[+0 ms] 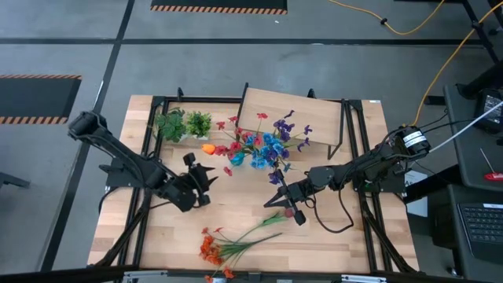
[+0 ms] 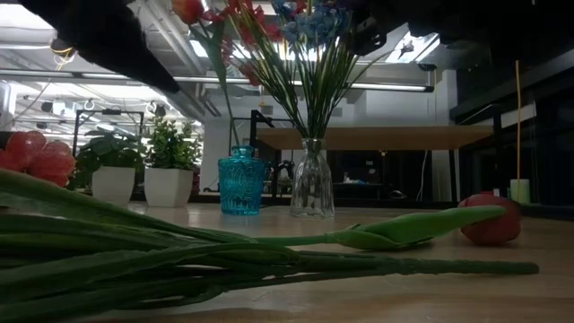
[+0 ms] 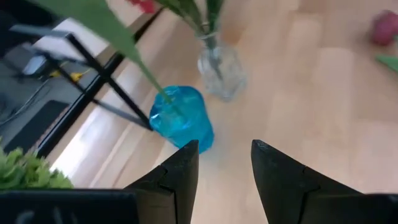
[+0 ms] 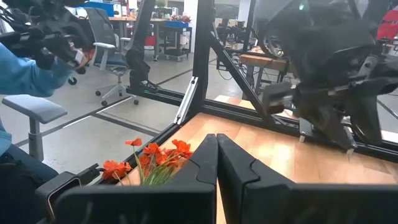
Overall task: Pick and place flowers into a vace then onto a shelf
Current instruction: Adjust the blue vase on the table
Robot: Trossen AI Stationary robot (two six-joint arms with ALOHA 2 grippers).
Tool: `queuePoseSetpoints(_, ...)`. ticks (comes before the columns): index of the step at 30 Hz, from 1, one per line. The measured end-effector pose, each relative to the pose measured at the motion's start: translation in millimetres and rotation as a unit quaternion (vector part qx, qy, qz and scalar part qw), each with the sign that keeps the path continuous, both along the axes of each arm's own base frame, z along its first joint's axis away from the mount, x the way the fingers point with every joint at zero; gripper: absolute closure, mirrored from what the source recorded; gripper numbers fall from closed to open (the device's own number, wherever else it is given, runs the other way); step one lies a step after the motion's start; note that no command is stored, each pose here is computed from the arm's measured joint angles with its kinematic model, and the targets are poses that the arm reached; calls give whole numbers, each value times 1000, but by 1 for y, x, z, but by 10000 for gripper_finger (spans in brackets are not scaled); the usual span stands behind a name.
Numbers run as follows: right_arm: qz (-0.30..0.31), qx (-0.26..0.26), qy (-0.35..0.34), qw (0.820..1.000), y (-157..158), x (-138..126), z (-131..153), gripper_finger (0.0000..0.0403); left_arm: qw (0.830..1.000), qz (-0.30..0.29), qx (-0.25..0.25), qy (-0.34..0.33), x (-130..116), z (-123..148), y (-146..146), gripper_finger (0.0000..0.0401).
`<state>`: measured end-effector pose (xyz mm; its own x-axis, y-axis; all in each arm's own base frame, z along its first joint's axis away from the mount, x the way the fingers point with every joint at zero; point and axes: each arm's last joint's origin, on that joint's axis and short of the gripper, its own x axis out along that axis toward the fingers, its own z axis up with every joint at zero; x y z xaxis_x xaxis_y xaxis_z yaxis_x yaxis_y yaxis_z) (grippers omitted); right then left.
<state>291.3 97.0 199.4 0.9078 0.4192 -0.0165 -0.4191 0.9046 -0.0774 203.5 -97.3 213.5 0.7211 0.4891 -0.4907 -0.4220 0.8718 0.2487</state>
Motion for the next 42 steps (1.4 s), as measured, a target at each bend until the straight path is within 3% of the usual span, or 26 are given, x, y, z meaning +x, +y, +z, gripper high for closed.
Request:
queuePoseSetpoints(3,0,0,0,1000,0,0,0,398,999,43,-17,-25,3,-4,3,260)
queuePoseSetpoints(10,0,0,0,1000,0,0,0,398,994,82,-37,-66,1,-26,17,260)
queuePoseSetpoints(23,0,-1,0,1000,0,0,0,398,986,7,-38,-160,3,-59,66,260)
queuePoseSetpoints(30,0,-6,-2,1000,0,0,0,398,986,5,-71,-151,6,-69,83,261)
queuePoseSetpoints(42,0,-15,-3,1000,0,0,-1,398,992,1,-21,-126,7,-70,86,246)
